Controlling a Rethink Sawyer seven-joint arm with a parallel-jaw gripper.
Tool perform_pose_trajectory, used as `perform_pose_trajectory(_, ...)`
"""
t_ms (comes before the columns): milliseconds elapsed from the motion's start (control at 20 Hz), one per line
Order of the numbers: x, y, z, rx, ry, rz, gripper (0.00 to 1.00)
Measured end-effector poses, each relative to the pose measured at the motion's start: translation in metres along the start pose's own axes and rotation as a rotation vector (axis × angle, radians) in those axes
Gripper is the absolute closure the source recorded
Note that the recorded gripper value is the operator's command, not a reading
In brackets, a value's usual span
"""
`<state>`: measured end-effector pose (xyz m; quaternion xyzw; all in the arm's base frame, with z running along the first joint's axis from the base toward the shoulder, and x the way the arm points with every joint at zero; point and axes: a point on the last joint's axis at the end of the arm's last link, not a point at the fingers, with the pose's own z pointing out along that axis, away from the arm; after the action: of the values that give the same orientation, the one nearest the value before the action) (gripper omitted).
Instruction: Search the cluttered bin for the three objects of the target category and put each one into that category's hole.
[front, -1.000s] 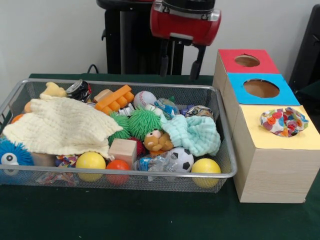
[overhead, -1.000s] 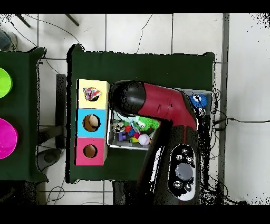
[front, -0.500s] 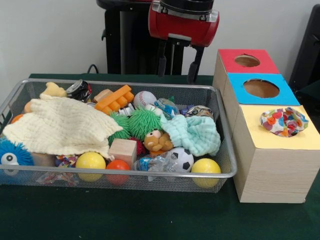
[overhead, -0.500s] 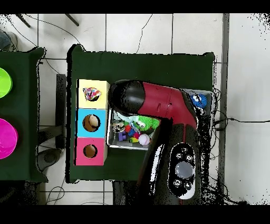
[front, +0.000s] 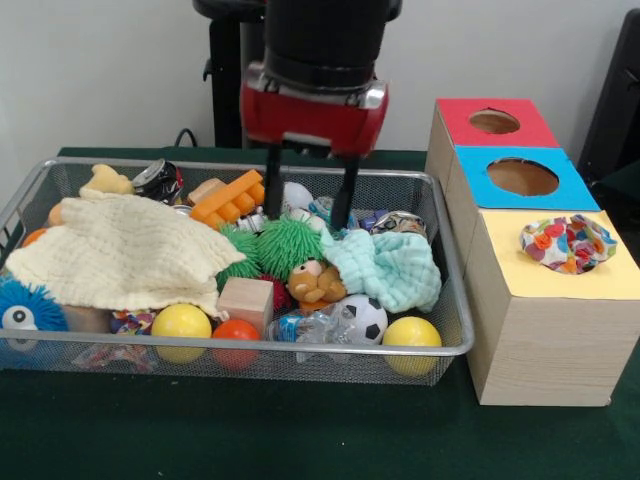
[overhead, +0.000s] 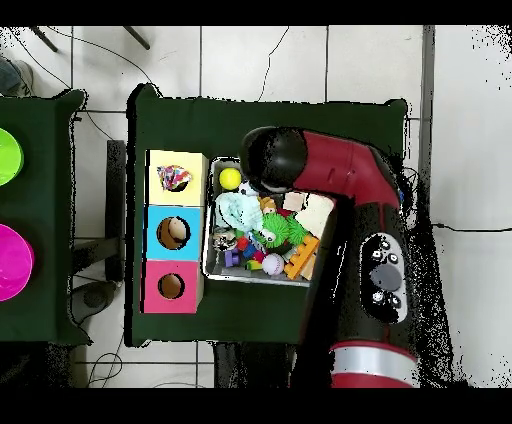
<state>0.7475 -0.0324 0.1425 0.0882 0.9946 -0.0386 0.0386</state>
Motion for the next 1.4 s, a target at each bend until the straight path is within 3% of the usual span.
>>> perform_pose_trajectory(200,-0.015,-0.022,0.022,-0.002,-0.007,0.0,0.0)
perform_pose_trajectory(450,-0.03,-0.052,0.057,0.002,-0.013,-0.026,0.0)
perform_pose_trajectory(650,-0.035,-0.064,0.073,0.01,-0.019,-0.054,0.0)
perform_pose_trajectory(850,-0.042,-0.07,0.082,0.014,-0.027,-0.088,0.0)
perform_pose_trajectory(1400,-0.059,-0.084,0.092,0.088,-0.011,-0.231,0.0)
